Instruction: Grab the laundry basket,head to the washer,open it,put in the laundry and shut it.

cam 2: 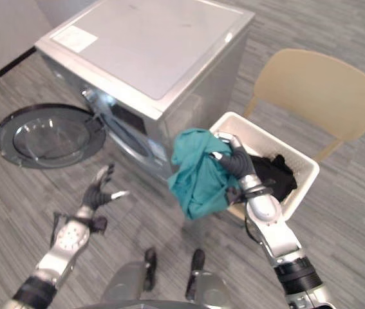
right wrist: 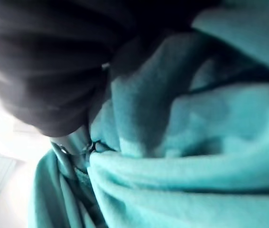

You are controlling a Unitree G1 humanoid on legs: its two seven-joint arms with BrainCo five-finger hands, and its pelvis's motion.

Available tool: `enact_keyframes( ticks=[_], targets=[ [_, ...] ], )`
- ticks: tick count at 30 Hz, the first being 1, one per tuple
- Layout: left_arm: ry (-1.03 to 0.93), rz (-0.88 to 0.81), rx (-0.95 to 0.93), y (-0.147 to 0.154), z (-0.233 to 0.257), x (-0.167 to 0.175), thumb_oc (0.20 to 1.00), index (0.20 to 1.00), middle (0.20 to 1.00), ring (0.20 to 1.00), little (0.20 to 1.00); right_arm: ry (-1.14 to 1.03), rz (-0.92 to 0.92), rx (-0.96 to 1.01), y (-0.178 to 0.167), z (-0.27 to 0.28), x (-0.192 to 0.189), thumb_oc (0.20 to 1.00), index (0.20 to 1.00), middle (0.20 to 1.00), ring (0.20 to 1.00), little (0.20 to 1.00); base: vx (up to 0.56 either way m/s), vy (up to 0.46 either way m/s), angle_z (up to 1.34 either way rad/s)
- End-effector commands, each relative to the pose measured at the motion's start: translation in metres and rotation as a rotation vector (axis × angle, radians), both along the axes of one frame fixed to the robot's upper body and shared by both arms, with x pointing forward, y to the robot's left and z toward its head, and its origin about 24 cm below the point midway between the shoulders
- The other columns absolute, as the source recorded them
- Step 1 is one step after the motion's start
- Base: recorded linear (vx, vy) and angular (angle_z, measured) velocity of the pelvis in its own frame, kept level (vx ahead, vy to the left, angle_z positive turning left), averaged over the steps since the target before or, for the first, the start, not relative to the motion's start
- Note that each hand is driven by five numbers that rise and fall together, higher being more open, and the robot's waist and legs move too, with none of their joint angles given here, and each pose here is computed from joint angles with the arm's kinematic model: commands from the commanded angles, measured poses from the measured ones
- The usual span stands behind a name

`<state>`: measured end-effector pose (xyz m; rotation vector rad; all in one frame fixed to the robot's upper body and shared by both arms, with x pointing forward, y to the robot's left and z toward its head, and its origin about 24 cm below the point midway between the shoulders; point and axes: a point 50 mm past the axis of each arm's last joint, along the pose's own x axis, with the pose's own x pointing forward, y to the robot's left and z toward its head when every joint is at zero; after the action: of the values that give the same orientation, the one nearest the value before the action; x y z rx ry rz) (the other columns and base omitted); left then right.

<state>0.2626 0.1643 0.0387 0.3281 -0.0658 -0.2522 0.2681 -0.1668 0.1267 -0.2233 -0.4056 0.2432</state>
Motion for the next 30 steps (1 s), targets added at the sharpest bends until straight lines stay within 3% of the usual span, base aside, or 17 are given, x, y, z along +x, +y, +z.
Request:
enact_keyframes(
  ticks=[1,2,9,15,16,19,20,21,30],
  targets=[
    [-0.090,-0.143,0.004,-0.017,0.013,-0.006,1.000,1.000,1.000,1.000,1.000,-0.155,0.096,0.047,0.020,0.029,0.001,0.200,0.200,0.200,0.200,0.200,0.00,0.185,0.32],
    [-0.138,-0.239,0.031,-0.030,0.025,-0.004,1.000,1.000,1.000,1.000,1.000,-0.148,0.142,0.042,0.031,0.029,0.005,0.200,0.200,0.200,0.200,0.200,0.00,0.155,0.23],
    [-0.253,-0.433,0.154,-0.067,0.049,0.008,1.000,1.000,1.000,1.000,1.000,-0.063,0.314,0.111,0.076,0.027,0.018,0.200,0.200,0.200,0.200,0.200,0.02,0.091,0.12],
    [-0.320,-0.431,0.291,-0.089,0.050,0.024,1.000,1.000,1.000,1.000,1.000,-0.005,0.437,0.213,0.109,0.024,0.014,0.200,0.200,0.200,0.200,0.200,0.03,0.029,-0.04],
    [-0.341,-0.412,0.309,-0.094,0.050,0.027,0.200,0.200,0.200,0.200,0.200,0.027,0.475,0.253,0.117,0.020,0.009,0.200,0.200,0.200,0.200,0.200,0.02,0.020,-0.14],
    [-0.349,-0.372,0.301,-0.092,0.051,0.030,0.200,0.200,0.200,0.200,0.200,0.060,0.504,0.283,0.122,0.014,0.005,0.200,0.200,0.200,0.200,0.200,0.01,0.000,-0.09],
    [-0.349,-0.372,0.301,-0.092,0.051,0.029,0.200,0.200,0.200,0.200,0.200,0.061,0.504,0.283,0.122,0.014,0.005,0.523,0.523,0.523,0.523,0.523,0.00,0.000,0.00],
    [-0.332,-0.323,0.266,-0.086,0.049,0.030,0.200,0.200,0.200,0.200,0.200,0.092,0.515,0.294,0.122,0.009,0.002,1.000,1.000,1.000,1.000,1.000,0.02,-0.036,-0.03],
    [-0.191,-0.073,0.111,-0.033,0.025,0.017,0.200,0.200,0.200,0.200,0.200,0.067,0.353,0.126,0.080,-0.003,-0.002,1.000,1.000,1.000,1.000,1.000,0.01,-0.033,-0.01]
  ],
)
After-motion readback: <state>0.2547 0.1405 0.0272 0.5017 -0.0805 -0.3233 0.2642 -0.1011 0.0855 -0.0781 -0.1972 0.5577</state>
